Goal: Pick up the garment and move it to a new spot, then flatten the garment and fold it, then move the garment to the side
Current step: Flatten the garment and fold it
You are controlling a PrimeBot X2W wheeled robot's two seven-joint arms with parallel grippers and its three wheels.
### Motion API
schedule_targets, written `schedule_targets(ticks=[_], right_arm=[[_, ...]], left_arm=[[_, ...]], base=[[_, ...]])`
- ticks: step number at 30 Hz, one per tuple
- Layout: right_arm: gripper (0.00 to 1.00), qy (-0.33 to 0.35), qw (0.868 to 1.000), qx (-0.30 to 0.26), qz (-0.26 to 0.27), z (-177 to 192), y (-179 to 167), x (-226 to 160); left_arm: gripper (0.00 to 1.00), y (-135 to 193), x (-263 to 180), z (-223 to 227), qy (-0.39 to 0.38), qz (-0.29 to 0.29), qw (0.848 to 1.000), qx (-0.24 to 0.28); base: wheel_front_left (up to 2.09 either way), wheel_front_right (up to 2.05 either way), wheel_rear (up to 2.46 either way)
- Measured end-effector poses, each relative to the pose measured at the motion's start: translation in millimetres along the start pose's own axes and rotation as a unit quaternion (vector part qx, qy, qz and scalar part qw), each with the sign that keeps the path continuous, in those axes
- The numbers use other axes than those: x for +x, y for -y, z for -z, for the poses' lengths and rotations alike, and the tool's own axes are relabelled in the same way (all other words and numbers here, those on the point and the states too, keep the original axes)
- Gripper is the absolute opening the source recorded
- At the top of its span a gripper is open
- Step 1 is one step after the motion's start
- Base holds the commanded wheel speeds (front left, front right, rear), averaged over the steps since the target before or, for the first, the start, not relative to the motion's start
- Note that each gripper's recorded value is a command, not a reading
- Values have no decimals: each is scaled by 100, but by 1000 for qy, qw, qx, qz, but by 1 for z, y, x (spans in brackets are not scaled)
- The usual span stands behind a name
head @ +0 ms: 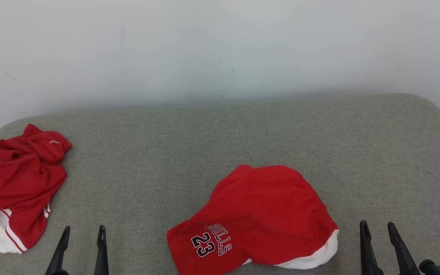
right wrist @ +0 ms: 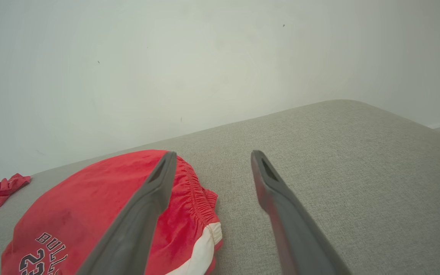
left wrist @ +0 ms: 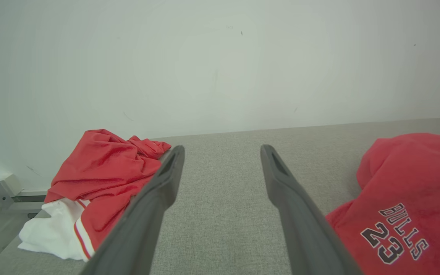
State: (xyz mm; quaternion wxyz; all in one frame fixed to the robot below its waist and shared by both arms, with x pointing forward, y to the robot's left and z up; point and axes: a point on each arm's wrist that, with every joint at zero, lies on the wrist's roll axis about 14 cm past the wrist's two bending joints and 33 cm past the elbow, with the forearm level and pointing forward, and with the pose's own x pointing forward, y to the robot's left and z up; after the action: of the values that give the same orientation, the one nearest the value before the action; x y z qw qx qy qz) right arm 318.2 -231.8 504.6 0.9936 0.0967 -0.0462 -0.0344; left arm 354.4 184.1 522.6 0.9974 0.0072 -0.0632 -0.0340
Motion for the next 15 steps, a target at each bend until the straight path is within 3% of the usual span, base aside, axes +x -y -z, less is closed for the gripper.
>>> schedule_targets(ticks=[15], right_arm=[[100, -2, 1000, -1, 1, 2, -1, -1]], left_arm=[[100, 3, -2, 7, -12, 7, 1000, 7]], base=[[0, 0, 0]])
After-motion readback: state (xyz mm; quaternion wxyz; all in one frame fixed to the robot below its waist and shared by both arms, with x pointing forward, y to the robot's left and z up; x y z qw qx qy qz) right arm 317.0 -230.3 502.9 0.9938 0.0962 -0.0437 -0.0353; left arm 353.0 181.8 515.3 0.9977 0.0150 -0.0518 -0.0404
